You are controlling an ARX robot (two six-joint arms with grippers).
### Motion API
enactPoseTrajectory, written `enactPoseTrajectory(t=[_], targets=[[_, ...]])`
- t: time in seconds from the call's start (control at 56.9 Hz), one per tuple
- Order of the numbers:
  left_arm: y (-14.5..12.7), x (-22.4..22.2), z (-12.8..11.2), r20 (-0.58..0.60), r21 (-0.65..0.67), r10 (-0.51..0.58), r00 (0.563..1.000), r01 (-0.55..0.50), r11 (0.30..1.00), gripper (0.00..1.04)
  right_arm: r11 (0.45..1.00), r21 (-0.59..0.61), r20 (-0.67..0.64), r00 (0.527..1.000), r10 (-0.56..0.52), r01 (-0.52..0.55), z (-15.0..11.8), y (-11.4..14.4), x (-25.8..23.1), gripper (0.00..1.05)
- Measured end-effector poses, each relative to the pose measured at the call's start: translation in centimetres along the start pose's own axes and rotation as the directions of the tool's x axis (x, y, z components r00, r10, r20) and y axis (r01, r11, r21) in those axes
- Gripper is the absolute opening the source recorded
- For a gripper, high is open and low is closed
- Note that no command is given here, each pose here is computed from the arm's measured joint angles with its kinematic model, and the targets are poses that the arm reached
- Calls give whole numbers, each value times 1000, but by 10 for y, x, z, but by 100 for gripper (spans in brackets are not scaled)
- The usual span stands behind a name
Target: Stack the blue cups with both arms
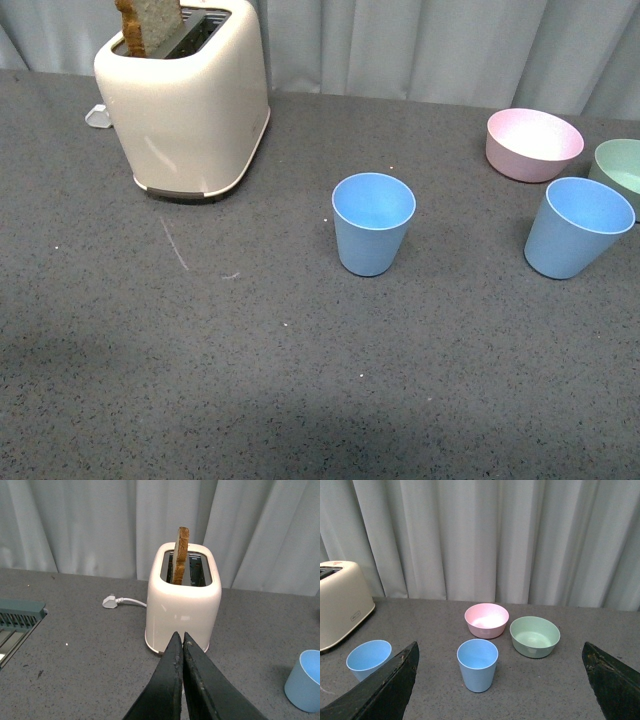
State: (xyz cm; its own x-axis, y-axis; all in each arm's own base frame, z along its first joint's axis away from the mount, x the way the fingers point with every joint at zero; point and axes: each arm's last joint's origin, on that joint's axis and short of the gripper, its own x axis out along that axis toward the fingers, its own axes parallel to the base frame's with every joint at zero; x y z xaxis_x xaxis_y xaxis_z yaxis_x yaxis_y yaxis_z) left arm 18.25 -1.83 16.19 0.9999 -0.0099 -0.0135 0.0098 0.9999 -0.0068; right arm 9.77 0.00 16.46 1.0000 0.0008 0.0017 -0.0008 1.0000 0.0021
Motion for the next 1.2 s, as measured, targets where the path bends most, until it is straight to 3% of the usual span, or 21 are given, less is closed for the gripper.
enactPoseTrajectory(t=[0.334,1.196], targets=[[17,-28,0,0,-1,13,1000,-13,1000,4,1000,0,0,1000,0,0,0,0,0,95],[17,-68,11,36,-1,7,999,-7,1000,4,1000,0,0,1000,0,0,0,0,0,95]])
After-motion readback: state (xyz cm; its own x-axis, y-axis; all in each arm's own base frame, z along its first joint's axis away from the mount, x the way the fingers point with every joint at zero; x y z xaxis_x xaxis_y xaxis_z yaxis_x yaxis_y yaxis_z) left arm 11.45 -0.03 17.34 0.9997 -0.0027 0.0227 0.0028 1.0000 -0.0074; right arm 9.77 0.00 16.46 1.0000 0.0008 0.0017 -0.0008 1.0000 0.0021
